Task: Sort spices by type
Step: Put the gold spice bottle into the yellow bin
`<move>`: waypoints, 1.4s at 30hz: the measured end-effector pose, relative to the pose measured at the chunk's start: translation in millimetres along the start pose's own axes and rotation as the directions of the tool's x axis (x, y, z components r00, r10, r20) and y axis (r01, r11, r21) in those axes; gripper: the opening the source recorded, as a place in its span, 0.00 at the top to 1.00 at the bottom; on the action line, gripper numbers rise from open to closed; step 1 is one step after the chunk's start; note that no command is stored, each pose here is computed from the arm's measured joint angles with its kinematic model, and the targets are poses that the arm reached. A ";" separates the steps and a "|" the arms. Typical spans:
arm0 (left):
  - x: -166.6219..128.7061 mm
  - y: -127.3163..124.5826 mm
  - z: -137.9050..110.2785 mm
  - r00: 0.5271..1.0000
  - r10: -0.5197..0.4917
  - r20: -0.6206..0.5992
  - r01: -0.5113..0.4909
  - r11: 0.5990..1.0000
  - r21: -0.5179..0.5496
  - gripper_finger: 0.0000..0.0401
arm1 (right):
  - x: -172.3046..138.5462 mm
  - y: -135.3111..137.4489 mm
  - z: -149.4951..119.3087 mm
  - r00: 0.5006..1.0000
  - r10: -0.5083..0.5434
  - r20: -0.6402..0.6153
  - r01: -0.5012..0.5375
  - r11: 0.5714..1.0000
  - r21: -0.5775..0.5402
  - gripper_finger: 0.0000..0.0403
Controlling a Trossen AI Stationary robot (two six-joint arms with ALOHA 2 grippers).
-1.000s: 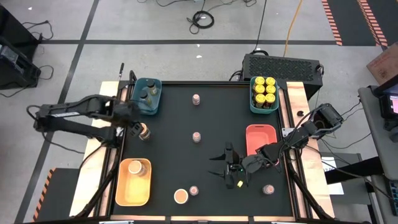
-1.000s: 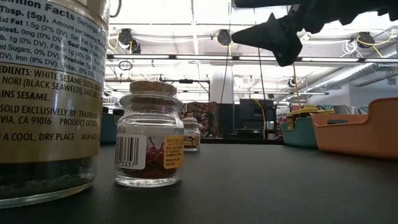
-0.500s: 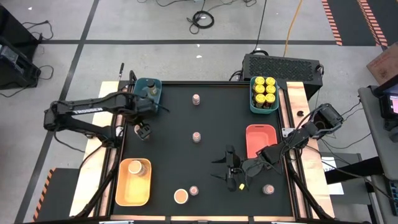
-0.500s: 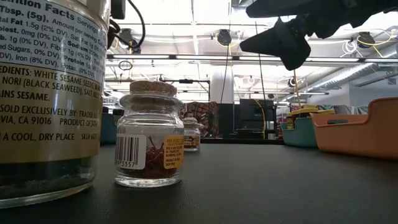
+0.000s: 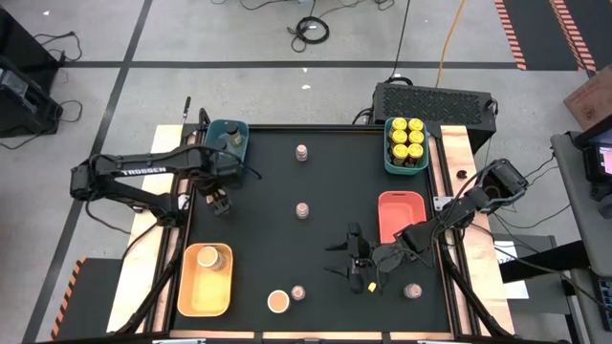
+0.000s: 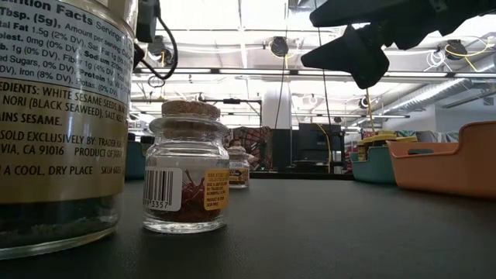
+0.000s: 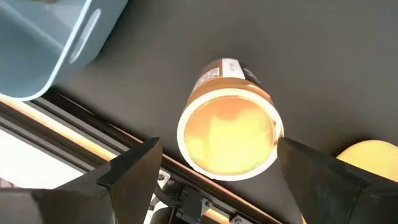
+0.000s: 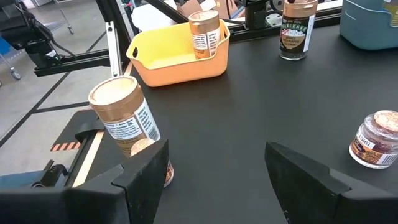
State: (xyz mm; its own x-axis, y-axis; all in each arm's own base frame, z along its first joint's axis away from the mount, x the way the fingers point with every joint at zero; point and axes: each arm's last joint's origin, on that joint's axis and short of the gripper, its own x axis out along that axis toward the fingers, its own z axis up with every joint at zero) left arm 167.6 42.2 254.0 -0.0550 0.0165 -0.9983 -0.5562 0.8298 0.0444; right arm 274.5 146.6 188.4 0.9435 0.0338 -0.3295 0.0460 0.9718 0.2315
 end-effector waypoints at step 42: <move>-12.0 -0.8 4.4 0.998 -0.009 0.064 0.004 0.998 0.066 0.20 | 0.1 -0.3 -0.6 1.000 -0.003 -0.005 0.003 1.000 0.009 0.35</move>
State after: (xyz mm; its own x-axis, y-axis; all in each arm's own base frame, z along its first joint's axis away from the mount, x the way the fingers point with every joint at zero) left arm 172.4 43.8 265.8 0.0029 0.0449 -0.9990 -0.5002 0.8651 0.0374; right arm 274.3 146.5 187.8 0.9417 0.0324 -0.3350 0.0516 0.9696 0.2391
